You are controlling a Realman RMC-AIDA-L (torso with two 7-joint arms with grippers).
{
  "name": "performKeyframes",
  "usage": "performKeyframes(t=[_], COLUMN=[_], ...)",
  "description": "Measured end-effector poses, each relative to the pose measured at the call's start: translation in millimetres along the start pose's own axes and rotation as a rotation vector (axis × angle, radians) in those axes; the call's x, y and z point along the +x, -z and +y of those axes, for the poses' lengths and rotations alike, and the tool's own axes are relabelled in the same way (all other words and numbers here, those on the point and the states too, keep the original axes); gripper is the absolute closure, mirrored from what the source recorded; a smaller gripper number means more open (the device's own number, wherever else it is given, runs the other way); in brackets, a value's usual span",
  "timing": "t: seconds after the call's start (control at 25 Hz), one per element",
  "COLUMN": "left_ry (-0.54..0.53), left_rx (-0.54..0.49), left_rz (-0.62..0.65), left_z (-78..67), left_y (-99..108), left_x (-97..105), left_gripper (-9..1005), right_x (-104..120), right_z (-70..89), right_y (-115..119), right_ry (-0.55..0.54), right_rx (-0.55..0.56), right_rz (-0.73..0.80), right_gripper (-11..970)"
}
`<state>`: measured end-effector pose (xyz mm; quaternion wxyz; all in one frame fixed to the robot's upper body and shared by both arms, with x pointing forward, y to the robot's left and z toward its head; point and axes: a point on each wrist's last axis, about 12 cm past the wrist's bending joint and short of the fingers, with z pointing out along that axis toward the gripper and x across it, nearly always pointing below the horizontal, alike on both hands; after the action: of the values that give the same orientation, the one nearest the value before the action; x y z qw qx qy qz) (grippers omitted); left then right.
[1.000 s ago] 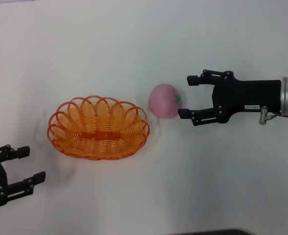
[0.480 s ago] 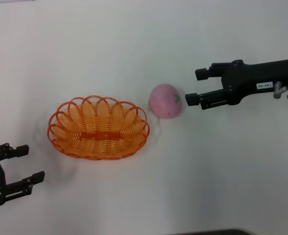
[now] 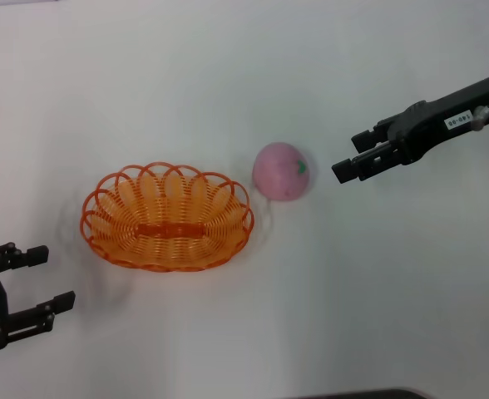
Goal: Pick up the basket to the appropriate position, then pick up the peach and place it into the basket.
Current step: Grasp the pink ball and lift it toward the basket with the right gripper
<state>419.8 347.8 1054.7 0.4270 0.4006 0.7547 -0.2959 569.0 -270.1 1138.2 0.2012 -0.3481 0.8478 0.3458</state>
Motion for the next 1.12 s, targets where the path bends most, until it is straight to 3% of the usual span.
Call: performKeyframes(t=[0.16,0.36,0.64,0.92,1.12], left_ry=[0.0,-0.004,-0.001,0.004,0.005], left_rx=[0.001,0.005,0.003,0.004,0.002], left_rz=[-0.001,0.004,0.008,0.005,0.0], left_z=[-0.2,0.6,-0.3,-1.1,-1.2], left_y=[0,-1,0,0,0], left_x=[0,-1,1,2,1], left_gripper=[266,266,265,264,263], right_x=[-17,-39,-57,-66,-66], right_z=[4.0,6.6,12.3,18.5,19.0], right_y=[-3,-3,-9,-33,-52], right_ry=[0.039,0.087,0.127,0.178,0.191], right_rx=[0.029,0.11,0.144,0.175,0.179], right_rz=[0.077,0.154,0.19,0.26,0.278], right_gripper=[48,173,87,14,20])
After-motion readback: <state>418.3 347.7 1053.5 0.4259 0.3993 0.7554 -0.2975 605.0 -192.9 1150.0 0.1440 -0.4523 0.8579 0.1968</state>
